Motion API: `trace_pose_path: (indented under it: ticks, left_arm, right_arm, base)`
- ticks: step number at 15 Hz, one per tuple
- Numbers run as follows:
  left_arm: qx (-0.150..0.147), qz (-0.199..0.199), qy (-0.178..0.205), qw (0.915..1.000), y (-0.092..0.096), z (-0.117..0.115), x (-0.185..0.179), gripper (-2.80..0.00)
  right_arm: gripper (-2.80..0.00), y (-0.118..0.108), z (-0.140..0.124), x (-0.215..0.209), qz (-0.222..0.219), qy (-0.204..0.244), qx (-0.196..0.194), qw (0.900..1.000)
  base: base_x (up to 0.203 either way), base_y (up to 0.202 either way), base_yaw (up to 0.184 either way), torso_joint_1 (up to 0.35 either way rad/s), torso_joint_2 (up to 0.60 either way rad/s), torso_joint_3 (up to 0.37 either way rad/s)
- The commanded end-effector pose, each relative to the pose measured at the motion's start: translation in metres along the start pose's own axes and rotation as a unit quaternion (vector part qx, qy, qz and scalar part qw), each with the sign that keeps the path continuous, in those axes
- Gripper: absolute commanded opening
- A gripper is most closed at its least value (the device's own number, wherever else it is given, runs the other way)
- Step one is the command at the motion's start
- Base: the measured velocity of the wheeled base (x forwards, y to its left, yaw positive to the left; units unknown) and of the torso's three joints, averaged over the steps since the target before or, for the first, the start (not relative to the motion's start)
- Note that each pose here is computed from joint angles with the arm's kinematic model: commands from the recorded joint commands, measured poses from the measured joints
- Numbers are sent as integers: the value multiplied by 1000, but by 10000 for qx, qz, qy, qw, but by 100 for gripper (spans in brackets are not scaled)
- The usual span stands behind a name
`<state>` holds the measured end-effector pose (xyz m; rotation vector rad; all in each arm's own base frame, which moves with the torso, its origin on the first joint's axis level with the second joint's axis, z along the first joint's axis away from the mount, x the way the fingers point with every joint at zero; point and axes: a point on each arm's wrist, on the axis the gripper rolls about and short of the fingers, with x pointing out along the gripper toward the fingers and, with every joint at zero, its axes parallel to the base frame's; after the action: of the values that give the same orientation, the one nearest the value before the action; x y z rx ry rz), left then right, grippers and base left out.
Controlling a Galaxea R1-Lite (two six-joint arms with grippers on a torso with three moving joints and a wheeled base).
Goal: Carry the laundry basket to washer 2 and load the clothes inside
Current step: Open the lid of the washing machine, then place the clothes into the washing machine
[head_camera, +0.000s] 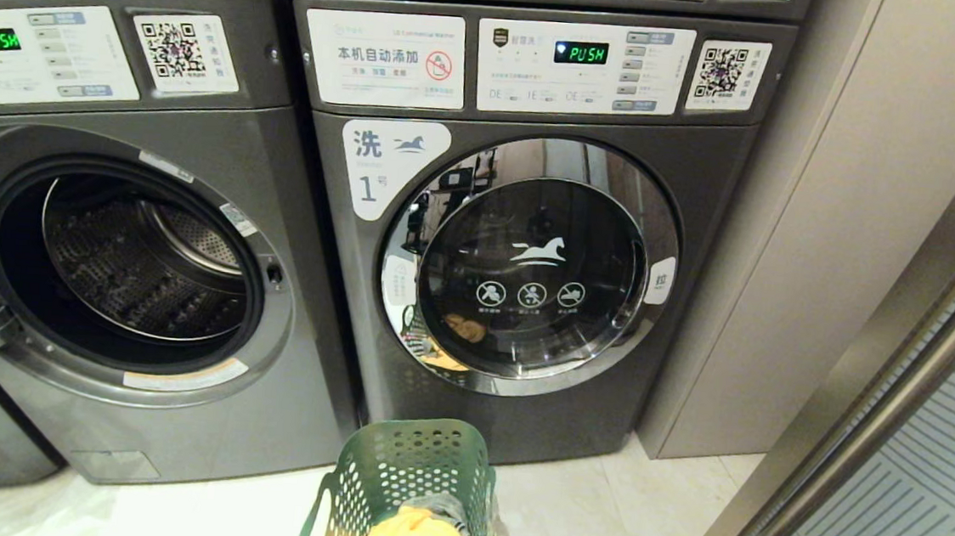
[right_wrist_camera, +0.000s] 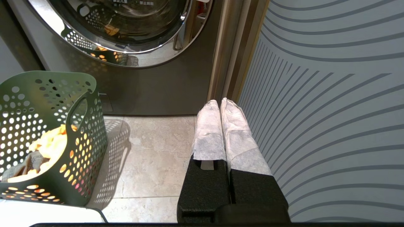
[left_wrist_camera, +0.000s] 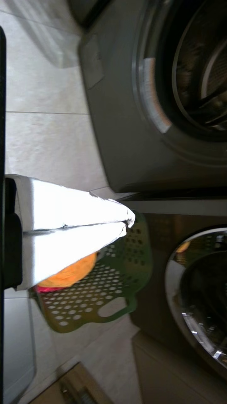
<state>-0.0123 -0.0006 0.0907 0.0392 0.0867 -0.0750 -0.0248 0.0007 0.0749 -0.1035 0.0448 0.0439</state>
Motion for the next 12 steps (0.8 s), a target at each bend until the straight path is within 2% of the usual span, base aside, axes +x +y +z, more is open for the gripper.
trace_pose_path:
  ticks: [1,2,3,4,5,6,10,12]
  left_arm:
    - [101,99,-732,9972,-1,-8,-12,-280]
    - [323,196,-478,9981,-1,-15,-10,-280]
    - [496,221,-378,9978,-1,-17,-9,-280]
    - [632,210,-436,9968,-1,-16,-9,-280]
    - [626,205,-437,9969,-1,-16,-9,-280]
    - [572,213,-429,9972,-1,-16,-9,-280]
    - [-19,356,-415,9985,-1,-16,-9,-280]
    - [-57,354,-433,9984,-1,-16,-9,-280]
  right_arm:
    - [-280,0,0,0,8,10,-7,10000]
    - [-280,0,0,0,8,10,-8,10000]
    - [-280,0,0,0,8,10,-15,10000]
    - [-280,0,0,0,8,10,-15,10000]
    - [-280,0,0,0,8,10,-15,10000]
    - [-280,0,0,0,8,4,-11,10000]
    - [-280,0,0,0,8,10,-8,10000]
    - [-280,0,0,0,8,10,-8,10000]
  base:
    - [0,0,0,0,0,0]
    - [0,0,0,0,0,0]
    - [0,0,0,0,0,0]
    - [0,0,0,0,0,0]
    - [0,0,0,0,0,0]
    - [0,0,0,0,0,0]
    - [0,0,0,0,0,0]
    - [0,0,0,0,0,0]
